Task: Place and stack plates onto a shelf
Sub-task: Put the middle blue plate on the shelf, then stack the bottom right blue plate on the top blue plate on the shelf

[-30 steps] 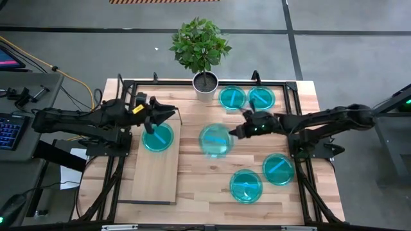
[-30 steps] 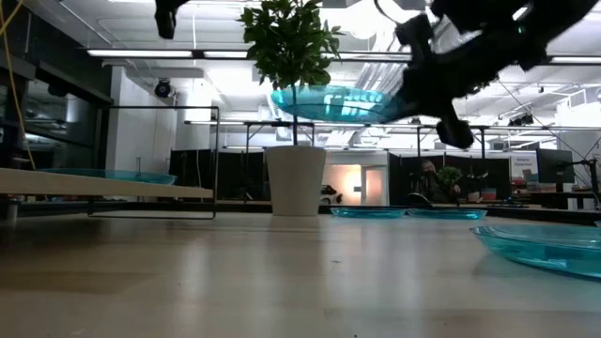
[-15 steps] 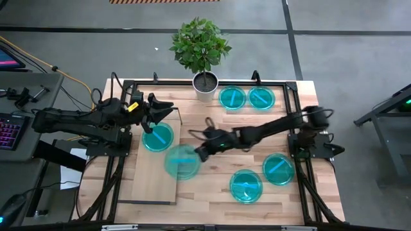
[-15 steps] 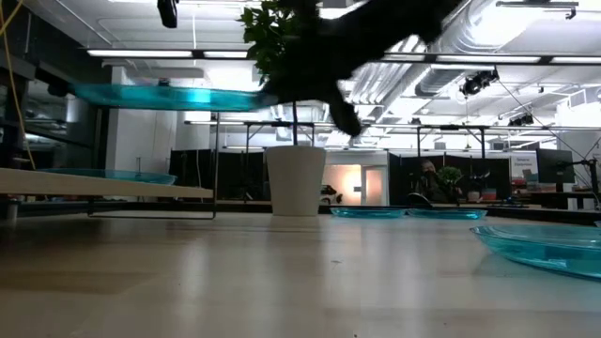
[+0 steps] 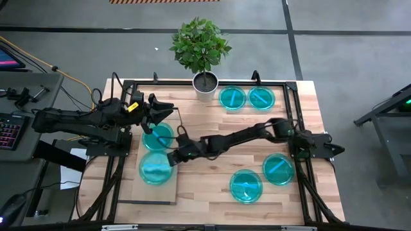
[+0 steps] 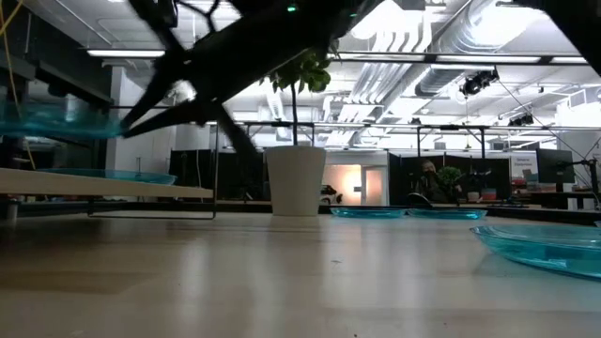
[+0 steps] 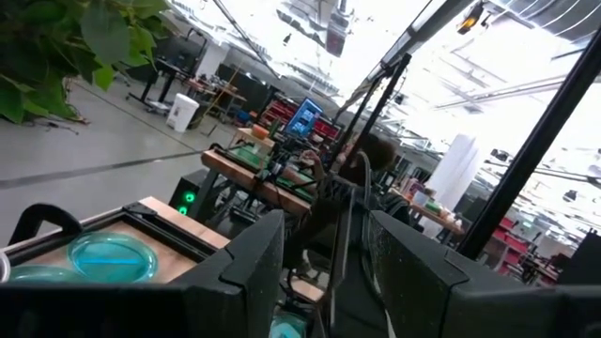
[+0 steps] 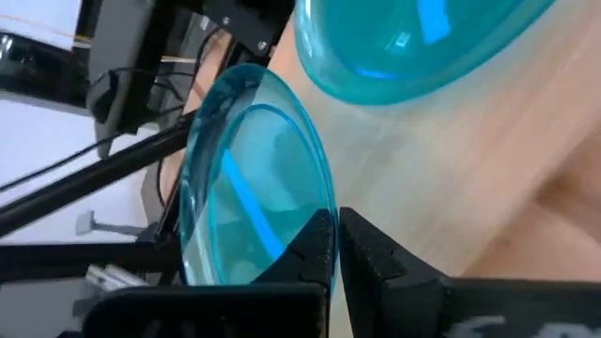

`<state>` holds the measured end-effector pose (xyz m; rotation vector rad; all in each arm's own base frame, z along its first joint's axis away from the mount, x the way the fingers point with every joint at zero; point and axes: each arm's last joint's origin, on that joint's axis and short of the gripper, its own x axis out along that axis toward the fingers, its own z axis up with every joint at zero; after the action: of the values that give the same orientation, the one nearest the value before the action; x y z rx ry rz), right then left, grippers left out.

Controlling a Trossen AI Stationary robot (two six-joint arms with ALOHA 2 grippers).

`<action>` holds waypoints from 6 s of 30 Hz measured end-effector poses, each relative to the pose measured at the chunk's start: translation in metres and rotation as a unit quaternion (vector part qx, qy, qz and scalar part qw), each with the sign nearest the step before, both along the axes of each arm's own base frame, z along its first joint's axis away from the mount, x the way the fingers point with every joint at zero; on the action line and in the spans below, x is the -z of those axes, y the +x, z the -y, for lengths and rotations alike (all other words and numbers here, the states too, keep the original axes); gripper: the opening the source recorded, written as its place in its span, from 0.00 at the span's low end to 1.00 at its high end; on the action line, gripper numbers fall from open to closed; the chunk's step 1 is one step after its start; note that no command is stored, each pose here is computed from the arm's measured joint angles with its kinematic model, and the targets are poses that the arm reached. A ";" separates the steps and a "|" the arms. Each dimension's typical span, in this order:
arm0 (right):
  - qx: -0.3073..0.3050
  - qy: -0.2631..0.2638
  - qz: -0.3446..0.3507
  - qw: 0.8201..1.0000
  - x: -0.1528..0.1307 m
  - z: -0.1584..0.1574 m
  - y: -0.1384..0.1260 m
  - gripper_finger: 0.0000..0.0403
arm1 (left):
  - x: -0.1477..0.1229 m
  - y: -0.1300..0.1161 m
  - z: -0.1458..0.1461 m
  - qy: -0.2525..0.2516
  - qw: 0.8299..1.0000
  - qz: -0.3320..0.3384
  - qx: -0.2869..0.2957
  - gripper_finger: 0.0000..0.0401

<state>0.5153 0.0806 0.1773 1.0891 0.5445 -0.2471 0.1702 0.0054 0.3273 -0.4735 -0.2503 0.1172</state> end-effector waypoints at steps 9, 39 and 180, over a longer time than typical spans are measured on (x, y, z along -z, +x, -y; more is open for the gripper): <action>0.029 0.019 -0.010 0.999 0.013 -0.012 0.021 0.00 | 0.000 0.000 0.000 0.000 1.000 -0.001 0.000 0.37; -0.124 -0.132 -0.146 0.973 -0.025 0.002 -0.017 0.38 | 0.000 0.000 0.000 -0.005 1.000 0.001 0.001 0.37; 0.335 0.000 -0.365 0.869 0.044 -0.022 -0.315 0.39 | 0.007 0.001 -0.002 0.003 0.999 -0.039 -0.032 0.37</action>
<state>0.2004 0.1024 0.1336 1.1398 0.8141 -1.3097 0.1711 0.0073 0.3200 -0.4545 -0.1888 0.1981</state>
